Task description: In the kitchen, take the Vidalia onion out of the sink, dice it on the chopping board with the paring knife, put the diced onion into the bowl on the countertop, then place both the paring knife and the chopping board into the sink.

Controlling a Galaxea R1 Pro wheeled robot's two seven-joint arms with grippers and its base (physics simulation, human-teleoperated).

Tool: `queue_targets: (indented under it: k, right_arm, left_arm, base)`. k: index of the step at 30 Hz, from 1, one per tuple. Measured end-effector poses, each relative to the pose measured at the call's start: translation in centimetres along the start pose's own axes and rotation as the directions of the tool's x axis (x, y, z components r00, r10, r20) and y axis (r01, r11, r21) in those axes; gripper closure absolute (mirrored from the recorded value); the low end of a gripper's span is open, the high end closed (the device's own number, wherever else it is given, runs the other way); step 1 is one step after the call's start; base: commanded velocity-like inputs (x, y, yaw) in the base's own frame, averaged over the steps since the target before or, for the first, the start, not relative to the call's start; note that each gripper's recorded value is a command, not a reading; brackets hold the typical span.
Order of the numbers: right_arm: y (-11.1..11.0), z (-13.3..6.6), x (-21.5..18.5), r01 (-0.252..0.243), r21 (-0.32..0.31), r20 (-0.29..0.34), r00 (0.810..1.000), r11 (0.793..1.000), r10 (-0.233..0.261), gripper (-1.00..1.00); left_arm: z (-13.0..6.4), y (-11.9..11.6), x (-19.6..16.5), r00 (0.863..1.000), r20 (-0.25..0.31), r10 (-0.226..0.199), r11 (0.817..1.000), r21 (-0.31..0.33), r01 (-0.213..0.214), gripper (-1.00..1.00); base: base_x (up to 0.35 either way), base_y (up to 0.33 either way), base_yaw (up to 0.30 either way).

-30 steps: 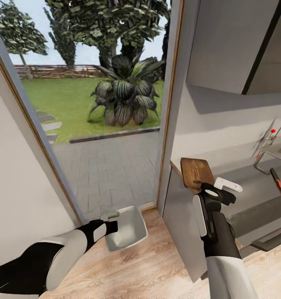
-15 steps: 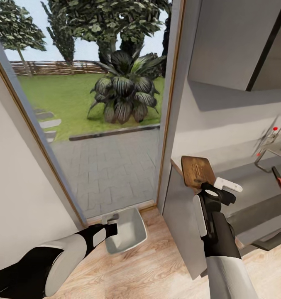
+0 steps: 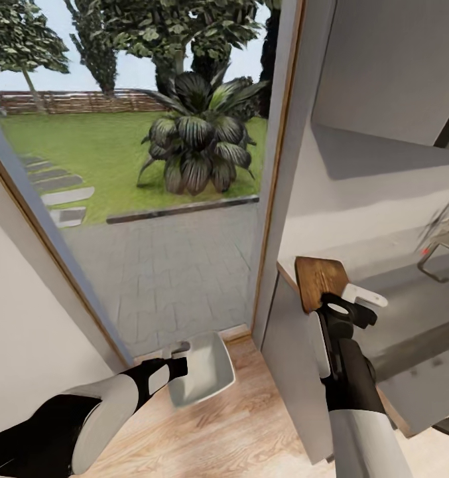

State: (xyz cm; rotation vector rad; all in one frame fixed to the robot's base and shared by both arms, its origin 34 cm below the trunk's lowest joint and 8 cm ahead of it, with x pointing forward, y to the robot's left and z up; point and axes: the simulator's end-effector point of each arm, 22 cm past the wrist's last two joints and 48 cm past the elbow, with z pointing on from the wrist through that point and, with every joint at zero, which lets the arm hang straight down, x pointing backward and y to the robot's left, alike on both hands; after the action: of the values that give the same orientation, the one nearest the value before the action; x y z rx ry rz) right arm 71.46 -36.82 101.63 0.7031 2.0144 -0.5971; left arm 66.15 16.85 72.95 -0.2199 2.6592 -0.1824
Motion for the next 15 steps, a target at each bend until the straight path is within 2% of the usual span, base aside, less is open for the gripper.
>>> queue_targets:
  k: [4, 7, 8, 10, 15]
  right_arm:
    - [0.1, 0.2, 0.3, 0.004, 0.001, -0.004, 1.000, 1.000, -0.004, -1.00]
    - [-0.7, 0.6, 0.6, -0.008, 0.019, -0.016, 1.000, 1.000, 0.008, -1.00]
    - [-2.5, 1.5, 1.2, -0.033, 0.057, -0.041, 0.999, 0.998, 0.035, -1.00]
    - [-4.2, 2.2, 1.8, -0.058, 0.091, -0.063, 0.996, 0.994, 0.063, -1.00]
    - [-7.1, 3.2, 3.0, -0.100, 0.152, -0.097, 0.989, 0.983, 0.115, -1.00]
  left_arm:
    - [0.2, 0.1, 0.3, 1.000, -0.006, -0.001, 1.000, -0.001, 0.001, 1.00]
    - [0.3, 0.1, 0.4, 1.000, -0.008, -0.001, 1.000, -0.002, 0.001, 1.00]
    - [0.3, 0.1, 0.4, 1.000, -0.009, -0.001, 1.000, -0.002, 0.001, 1.00]
    - [0.3, 0.1, 0.4, 1.000, -0.009, -0.001, 1.000, -0.002, 0.001, 1.00]
    - [0.3, 0.0, 0.4, 1.000, -0.011, 0.000, 1.000, -0.002, 0.000, 1.00]
  base:
    - [0.275, 0.000, 0.000]
    - [0.056, 0.000, 0.000]
    - [0.021, 0.000, 0.000]
    - [0.012, 0.000, 0.000]
    - [0.003, 0.000, 0.000]
